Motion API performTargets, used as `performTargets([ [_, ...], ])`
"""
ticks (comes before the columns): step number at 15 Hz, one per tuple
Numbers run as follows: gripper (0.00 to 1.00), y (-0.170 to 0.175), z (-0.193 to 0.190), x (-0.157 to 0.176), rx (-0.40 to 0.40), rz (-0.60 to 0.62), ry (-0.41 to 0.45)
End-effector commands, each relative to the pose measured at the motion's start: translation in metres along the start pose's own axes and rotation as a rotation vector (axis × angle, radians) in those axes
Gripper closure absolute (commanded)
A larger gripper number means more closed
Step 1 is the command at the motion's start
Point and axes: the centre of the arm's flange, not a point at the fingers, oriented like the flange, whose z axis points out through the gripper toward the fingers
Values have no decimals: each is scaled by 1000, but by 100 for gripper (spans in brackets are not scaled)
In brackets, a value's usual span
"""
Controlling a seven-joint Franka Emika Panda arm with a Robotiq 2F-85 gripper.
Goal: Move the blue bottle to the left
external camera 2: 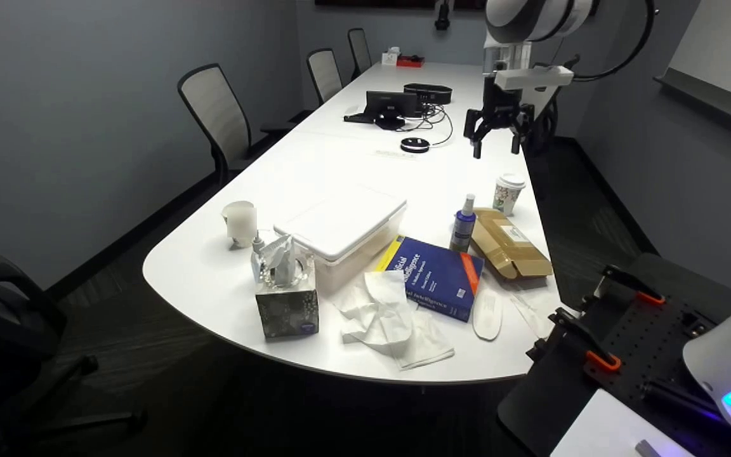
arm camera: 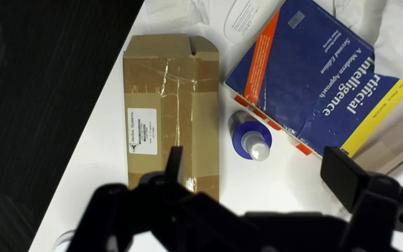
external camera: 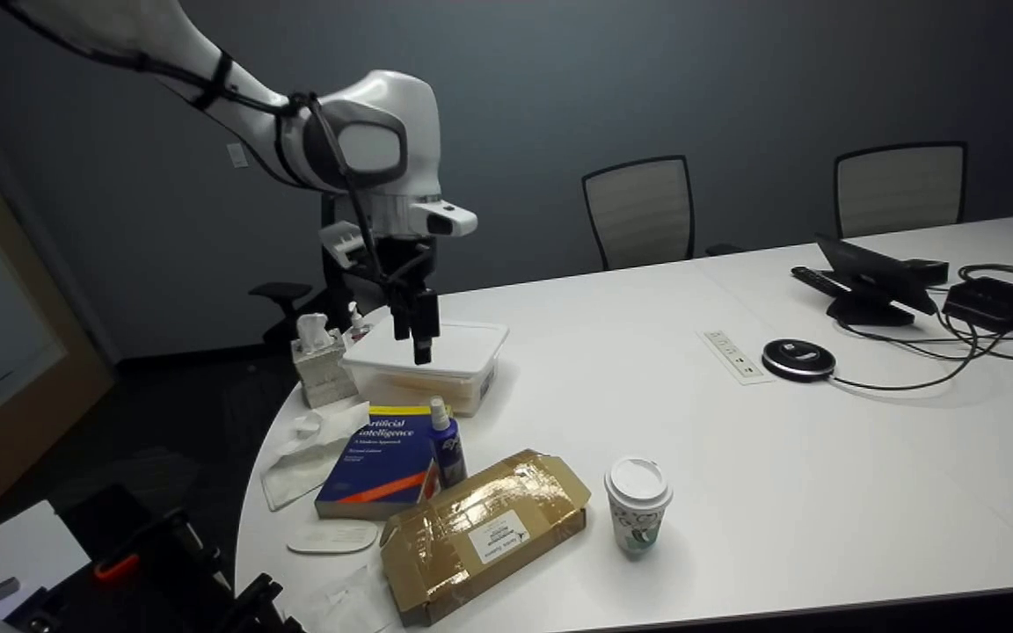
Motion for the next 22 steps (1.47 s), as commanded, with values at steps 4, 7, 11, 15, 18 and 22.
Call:
performTargets([
  [4, 0, -26, 74, 62, -34, 112, -44],
  [7, 0, -31, 97, 71, -24, 130, -63],
  [11, 0, -38, 111, 75, -5, 127, -100],
  [15, 0, -41, 121, 69, 2, 132, -133],
  [18, 0, -40, 127, 64, -3, 141, -149],
  [22, 25, -38, 134, 62, -9, 152, -153],
])
